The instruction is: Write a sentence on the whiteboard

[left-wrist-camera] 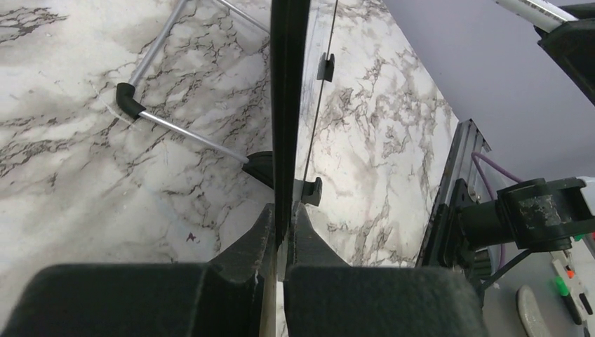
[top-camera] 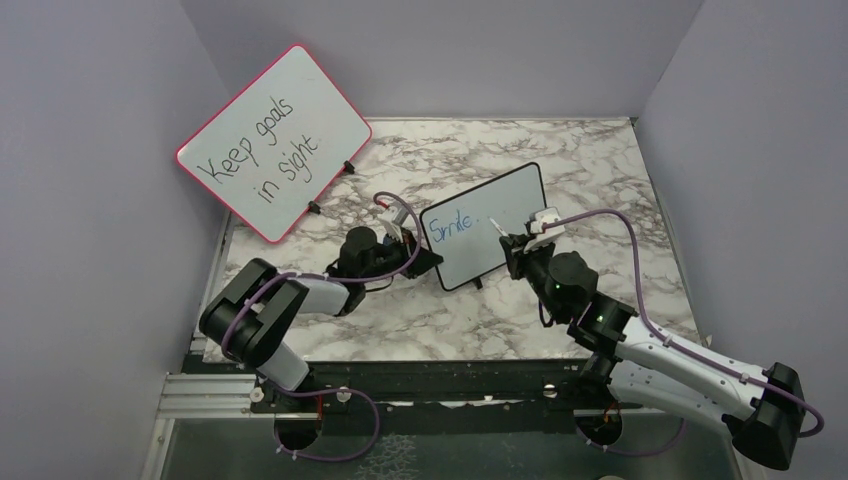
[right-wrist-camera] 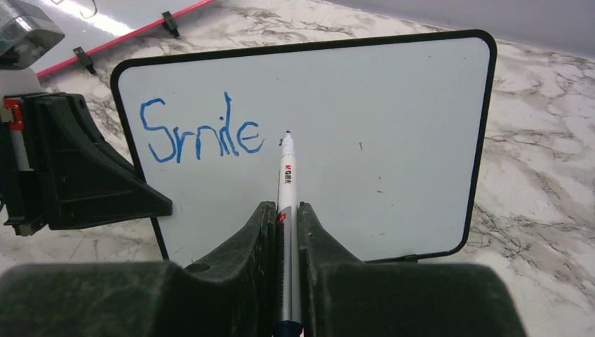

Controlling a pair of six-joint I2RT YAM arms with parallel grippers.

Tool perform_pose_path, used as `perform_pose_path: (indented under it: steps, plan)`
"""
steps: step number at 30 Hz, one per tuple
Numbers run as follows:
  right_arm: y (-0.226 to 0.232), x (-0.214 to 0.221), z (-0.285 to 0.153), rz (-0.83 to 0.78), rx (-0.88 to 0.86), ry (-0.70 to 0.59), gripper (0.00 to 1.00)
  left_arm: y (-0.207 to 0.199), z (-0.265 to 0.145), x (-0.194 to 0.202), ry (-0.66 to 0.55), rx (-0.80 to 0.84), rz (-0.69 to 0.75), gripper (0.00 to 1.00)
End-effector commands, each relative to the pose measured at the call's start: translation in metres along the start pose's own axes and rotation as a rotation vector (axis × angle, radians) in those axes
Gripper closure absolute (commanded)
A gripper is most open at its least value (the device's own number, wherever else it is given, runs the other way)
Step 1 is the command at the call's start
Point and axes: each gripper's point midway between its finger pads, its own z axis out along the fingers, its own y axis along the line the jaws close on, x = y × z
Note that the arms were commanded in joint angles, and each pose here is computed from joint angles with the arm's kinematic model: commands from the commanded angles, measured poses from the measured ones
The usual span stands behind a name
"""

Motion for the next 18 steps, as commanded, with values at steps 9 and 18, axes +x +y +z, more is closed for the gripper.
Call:
perform_pose_path:
  steps: [9, 18]
  plan:
    - [0.008, -0.003, 0.006, -0.01, -0.031, -0.009, 0.99, 0.019, -0.045, 0.019, 0.109, -0.188, 0.078, 1.0]
    - [0.014, -0.013, 0.007, -0.021, -0.063, -0.04, 0.99, 0.033, -0.048, 0.027, 0.145, -0.224, 0.081, 0.91]
